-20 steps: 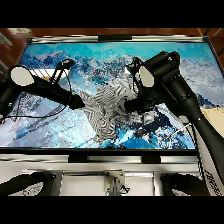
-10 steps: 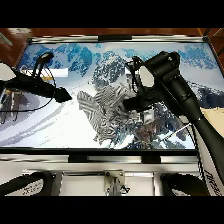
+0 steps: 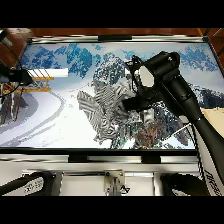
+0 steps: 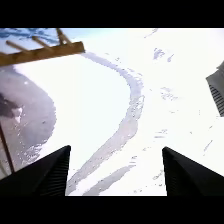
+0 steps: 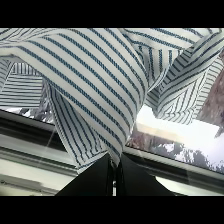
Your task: Fold the shirts.
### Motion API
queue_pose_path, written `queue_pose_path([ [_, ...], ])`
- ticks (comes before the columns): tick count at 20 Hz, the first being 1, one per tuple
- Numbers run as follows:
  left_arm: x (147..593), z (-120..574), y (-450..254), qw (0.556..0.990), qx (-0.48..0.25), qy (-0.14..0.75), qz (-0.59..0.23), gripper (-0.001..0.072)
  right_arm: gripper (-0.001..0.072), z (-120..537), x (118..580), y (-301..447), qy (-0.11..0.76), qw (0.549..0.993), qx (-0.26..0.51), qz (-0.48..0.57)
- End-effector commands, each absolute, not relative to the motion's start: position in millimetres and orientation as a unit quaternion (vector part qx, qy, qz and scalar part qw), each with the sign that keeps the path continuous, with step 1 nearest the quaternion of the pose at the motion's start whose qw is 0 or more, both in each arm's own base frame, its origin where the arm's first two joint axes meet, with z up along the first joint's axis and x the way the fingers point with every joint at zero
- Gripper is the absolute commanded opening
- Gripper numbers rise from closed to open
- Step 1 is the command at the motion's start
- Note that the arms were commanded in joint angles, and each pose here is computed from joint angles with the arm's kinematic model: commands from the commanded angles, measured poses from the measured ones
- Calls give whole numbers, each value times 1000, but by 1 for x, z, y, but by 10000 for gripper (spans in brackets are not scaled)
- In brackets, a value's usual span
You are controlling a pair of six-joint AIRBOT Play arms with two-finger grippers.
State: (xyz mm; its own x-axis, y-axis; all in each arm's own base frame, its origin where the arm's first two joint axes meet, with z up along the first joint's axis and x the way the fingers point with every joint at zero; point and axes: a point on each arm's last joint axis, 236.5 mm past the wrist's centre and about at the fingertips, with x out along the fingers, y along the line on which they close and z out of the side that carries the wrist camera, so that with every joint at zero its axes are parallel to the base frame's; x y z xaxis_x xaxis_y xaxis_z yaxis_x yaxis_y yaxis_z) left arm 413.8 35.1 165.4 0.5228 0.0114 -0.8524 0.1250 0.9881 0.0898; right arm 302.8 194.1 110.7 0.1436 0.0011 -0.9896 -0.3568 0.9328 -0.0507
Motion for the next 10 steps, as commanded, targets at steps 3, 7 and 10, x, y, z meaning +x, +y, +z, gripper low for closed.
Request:
queue_pose_path([
  [3,366,88,127,814,9,573,90,600,93,111,303,195,641,745,-137,122],
  [7,353,50,159,829,7,546,121,602,93,112,308,197,634,752,-135,123],
  [10,338,35,185,818,13,560,130,611,93,114,316,202,620,763,-130,129],
])
